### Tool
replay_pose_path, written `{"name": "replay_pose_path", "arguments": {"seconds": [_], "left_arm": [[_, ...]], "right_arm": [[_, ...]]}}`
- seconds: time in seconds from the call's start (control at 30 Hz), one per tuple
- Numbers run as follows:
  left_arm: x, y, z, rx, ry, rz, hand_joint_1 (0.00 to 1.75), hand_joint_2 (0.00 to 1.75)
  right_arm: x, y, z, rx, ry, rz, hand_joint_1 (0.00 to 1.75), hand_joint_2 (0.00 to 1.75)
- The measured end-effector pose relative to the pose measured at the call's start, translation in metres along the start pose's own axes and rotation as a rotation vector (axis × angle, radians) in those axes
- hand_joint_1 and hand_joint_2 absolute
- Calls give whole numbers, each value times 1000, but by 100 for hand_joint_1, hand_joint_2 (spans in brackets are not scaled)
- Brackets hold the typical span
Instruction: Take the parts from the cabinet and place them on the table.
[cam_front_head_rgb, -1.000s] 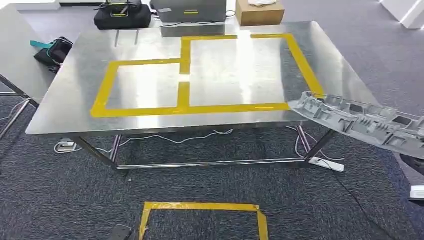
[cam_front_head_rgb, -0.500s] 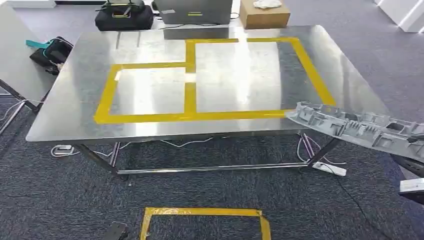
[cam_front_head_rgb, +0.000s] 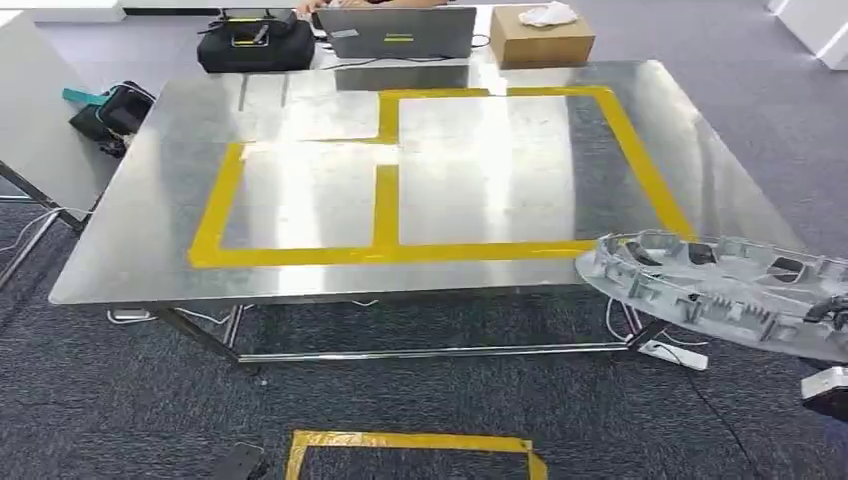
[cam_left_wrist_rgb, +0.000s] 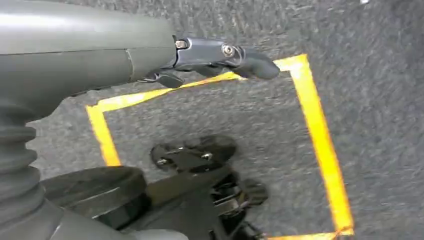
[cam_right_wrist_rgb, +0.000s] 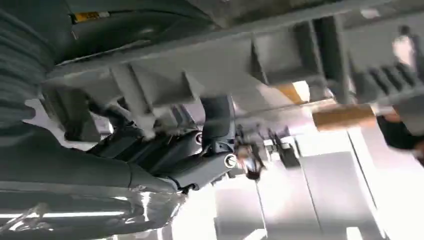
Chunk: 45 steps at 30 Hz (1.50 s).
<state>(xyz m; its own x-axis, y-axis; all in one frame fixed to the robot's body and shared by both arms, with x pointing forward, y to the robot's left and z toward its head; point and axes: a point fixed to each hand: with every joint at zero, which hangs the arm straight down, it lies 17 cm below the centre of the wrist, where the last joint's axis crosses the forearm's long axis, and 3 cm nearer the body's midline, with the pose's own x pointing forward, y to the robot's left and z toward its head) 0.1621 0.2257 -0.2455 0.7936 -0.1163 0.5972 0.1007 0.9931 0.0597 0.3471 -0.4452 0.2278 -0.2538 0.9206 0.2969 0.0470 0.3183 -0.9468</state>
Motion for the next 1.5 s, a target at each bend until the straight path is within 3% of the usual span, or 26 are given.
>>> {"name": "replay_pose_path", "arguments": {"seconds": [0.37, 0.6, 0.73, 1.1, 1.5], "left_arm": [[-1, -2, 0, -22, 4, -33, 0, 175], [6, -12, -3, -80, -3, -137, 0, 175], [12, -17, -4, -102, -14, -161, 0, 175], [17, -20, -6, -121, -18, -205, 0, 175], [19, -28, -6, -167, -16, -256, 0, 175]], "right_arm": [[-8, 20, 13, 141, 9, 56, 175, 175], [4, 44, -23, 164, -59, 147, 175, 175], [0, 80, -44, 213, -53, 175, 175, 175], [-19, 103, -81, 71, 2, 200, 175, 175], [0, 121, -103, 27, -94, 95, 175, 175]]}}
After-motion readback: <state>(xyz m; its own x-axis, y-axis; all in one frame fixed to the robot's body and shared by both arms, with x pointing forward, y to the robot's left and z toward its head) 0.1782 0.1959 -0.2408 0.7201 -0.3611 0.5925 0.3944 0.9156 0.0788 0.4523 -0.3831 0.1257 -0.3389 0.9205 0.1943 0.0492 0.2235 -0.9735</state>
